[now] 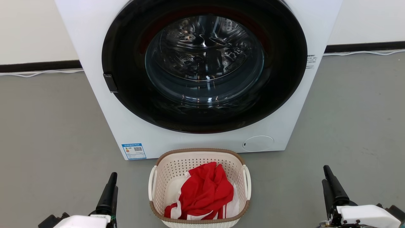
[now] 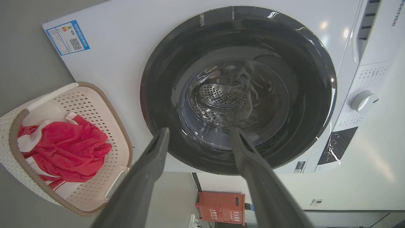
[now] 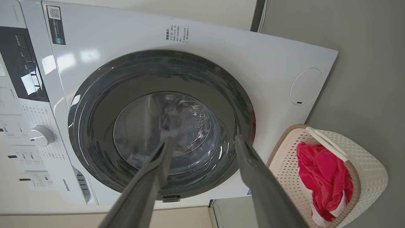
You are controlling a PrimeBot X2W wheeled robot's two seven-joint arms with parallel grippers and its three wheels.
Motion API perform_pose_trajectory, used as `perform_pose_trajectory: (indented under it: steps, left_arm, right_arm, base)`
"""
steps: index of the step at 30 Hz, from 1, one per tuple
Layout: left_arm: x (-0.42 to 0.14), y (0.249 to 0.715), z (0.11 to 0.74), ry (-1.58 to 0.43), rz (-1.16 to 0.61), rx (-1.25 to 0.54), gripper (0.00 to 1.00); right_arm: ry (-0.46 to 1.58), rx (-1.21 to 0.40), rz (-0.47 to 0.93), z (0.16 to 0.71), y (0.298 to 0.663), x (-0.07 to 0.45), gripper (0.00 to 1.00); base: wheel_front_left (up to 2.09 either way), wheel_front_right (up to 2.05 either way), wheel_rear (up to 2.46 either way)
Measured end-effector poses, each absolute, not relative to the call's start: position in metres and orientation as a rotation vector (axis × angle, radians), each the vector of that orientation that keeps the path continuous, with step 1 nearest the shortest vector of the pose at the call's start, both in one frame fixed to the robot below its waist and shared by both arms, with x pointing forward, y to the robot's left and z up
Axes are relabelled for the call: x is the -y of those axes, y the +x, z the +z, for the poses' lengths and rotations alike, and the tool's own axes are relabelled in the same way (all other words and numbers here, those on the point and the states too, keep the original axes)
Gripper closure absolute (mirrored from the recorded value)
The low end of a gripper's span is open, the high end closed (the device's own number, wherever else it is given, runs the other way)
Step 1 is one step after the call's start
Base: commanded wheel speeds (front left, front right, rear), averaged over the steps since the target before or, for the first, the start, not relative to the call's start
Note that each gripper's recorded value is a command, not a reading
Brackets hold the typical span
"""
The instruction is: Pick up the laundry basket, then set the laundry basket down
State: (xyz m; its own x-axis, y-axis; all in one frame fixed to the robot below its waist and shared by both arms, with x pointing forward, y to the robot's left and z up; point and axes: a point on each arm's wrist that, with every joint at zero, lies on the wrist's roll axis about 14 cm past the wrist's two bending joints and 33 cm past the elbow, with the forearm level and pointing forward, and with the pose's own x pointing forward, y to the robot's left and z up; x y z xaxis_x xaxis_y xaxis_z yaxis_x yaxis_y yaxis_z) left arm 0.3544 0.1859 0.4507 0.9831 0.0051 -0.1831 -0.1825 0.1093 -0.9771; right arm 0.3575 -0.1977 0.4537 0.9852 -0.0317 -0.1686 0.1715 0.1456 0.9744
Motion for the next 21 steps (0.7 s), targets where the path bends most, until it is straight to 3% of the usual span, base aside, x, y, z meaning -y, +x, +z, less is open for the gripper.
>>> perform_pose_trajectory:
  steps: [21]
  left_arm:
    - [-0.171, 0.36, 0.466, -1.051, 0.078, -0.162, 0.0]
  right_arm:
    - [1.082, -0.104, -0.084, 0.467, 0.362, 0.19, 0.0]
  base:
    - [0.0, 0.0, 0.0]
